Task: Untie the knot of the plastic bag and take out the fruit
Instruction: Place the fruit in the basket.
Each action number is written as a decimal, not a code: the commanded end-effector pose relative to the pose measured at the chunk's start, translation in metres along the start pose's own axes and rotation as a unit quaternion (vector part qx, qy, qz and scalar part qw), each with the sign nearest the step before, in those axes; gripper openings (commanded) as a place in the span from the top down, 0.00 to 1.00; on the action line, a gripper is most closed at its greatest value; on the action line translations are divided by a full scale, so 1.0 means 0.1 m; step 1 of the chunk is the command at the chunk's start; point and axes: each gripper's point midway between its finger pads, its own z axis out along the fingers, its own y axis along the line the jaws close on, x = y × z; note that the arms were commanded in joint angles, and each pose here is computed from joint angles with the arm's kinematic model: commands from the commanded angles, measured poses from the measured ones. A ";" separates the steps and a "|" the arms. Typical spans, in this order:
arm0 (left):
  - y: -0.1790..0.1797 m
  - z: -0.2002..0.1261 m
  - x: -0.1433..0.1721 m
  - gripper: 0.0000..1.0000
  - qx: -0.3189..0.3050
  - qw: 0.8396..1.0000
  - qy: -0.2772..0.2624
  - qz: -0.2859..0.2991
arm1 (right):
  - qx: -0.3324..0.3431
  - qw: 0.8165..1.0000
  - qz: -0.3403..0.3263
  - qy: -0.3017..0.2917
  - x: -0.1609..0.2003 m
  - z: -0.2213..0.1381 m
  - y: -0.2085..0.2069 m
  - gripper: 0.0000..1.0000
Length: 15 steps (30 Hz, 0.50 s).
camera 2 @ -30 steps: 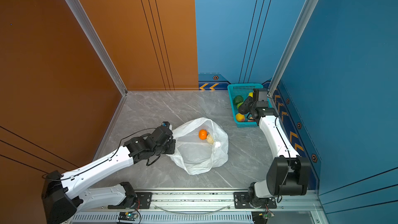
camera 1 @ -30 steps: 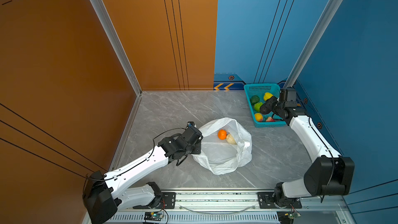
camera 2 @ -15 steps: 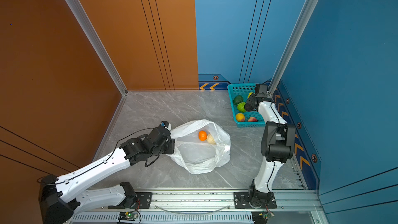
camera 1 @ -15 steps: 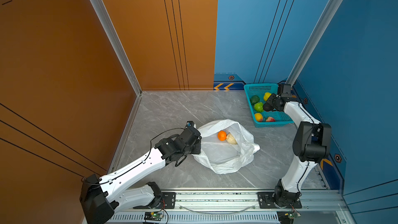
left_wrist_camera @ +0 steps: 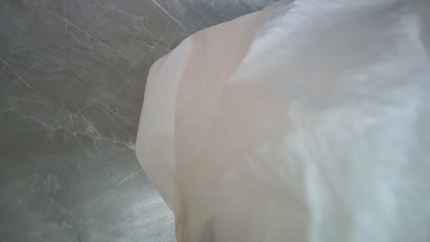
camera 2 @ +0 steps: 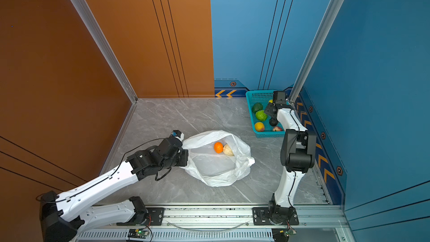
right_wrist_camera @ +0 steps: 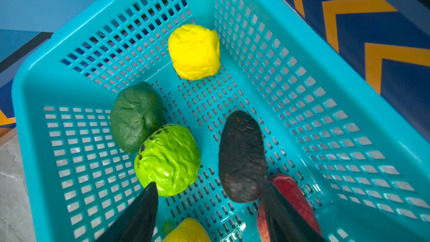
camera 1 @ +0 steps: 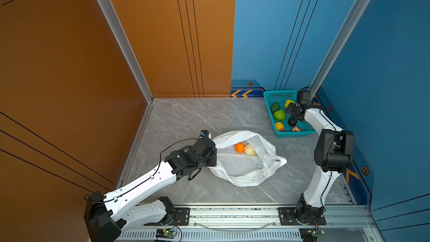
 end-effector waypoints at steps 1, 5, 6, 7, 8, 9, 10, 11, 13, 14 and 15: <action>-0.02 -0.06 -0.03 1.00 0.003 1.000 -0.012 -0.001 | 0.005 1.000 -0.023 -0.011 -0.09 -0.25 0.07 0.25; -0.03 -0.08 -0.04 1.00 0.006 1.000 -0.015 -0.001 | -0.016 0.999 -0.035 -0.008 -0.07 -0.46 0.21 0.23; -0.03 -0.08 -0.04 1.00 0.006 1.000 -0.016 0.000 | -0.025 0.999 -0.037 -0.005 -0.06 -0.53 0.25 0.22; -0.04 -0.09 -0.04 1.00 0.007 1.000 -0.017 0.000 | -0.034 0.999 -0.040 0.000 -0.03 -0.60 0.29 0.22; -0.04 -0.09 -0.04 1.00 0.007 1.000 -0.017 0.000 | -0.043 0.998 -0.045 0.000 -0.02 -0.70 0.34 0.22; -0.04 -0.10 -0.04 1.00 0.008 1.000 -0.018 0.000 | -0.051 0.997 -0.050 0.002 0.01 -0.79 0.39 0.22; -0.04 -0.10 -0.04 1.00 0.008 1.000 -0.019 -0.001 | -0.063 0.996 -0.055 0.003 0.04 -0.91 0.45 0.21; -0.05 -0.11 -0.04 1.00 0.009 1.000 -0.019 -0.001 | -0.076 0.995 -0.062 0.008 0.08 -1.03 0.51 0.21; -0.05 -0.11 -0.05 1.00 0.009 1.000 -0.020 -0.002 | -0.102 0.992 -0.077 0.015 0.18 -1.32 0.64 0.21; -0.06 -0.11 -0.05 1.00 0.011 1.000 -0.020 -0.002 | -0.116 0.989 -0.089 0.019 0.25 -1.47 0.71 0.21; -0.06 -0.11 -0.05 1.00 0.011 1.000 -0.020 -0.001 | -0.123 0.987 -0.097 0.021 0.30 -1.58 0.75 0.20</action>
